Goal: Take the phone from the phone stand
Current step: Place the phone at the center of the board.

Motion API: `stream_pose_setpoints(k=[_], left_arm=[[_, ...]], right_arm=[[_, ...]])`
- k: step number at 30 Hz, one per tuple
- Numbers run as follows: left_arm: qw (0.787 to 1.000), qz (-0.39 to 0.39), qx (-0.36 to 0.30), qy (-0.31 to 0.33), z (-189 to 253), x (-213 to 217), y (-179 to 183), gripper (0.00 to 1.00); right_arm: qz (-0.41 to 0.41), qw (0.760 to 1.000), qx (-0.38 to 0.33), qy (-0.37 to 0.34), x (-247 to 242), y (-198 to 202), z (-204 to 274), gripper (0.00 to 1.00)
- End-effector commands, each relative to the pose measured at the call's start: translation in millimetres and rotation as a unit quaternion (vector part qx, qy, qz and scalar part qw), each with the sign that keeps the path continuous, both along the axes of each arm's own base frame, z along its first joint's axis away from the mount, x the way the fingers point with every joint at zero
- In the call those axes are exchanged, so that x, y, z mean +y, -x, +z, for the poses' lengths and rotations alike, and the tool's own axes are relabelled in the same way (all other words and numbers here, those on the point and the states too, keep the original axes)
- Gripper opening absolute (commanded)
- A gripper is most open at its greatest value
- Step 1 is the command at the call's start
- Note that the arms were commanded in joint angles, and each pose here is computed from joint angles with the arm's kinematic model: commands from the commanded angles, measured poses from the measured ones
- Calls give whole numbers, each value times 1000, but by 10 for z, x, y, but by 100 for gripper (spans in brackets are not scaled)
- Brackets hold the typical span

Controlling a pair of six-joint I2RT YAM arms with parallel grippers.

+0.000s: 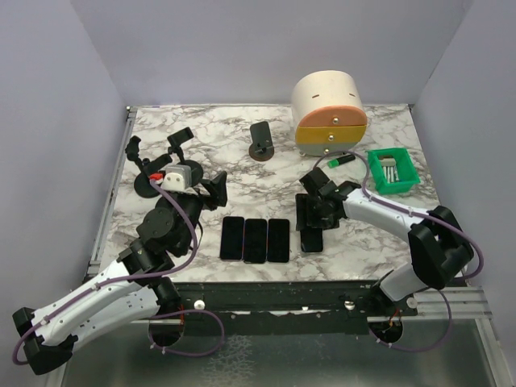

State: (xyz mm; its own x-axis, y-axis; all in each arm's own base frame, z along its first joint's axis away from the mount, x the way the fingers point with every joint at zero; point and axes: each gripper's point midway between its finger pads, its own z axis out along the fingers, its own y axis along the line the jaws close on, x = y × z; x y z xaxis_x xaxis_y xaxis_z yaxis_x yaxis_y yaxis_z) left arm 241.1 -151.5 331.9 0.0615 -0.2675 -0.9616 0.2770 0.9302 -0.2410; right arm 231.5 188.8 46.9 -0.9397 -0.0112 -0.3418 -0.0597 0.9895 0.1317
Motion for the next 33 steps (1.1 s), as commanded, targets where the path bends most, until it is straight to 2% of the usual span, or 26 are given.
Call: stream_pose_setpoints(k=[1,21,33], left_arm=[[1000,-11,2,2,48,-42,2,74],[1000,-12,7,2,23,-67,-8,74],[1000,-10,6,3,26,-55,-8,74]], right_arm=[[-2,1000,15,-20,100,-23,6,65],[-12,997,66,-32,93,219,-201,75],[4,997,71,-35,136,204,-225,90]])
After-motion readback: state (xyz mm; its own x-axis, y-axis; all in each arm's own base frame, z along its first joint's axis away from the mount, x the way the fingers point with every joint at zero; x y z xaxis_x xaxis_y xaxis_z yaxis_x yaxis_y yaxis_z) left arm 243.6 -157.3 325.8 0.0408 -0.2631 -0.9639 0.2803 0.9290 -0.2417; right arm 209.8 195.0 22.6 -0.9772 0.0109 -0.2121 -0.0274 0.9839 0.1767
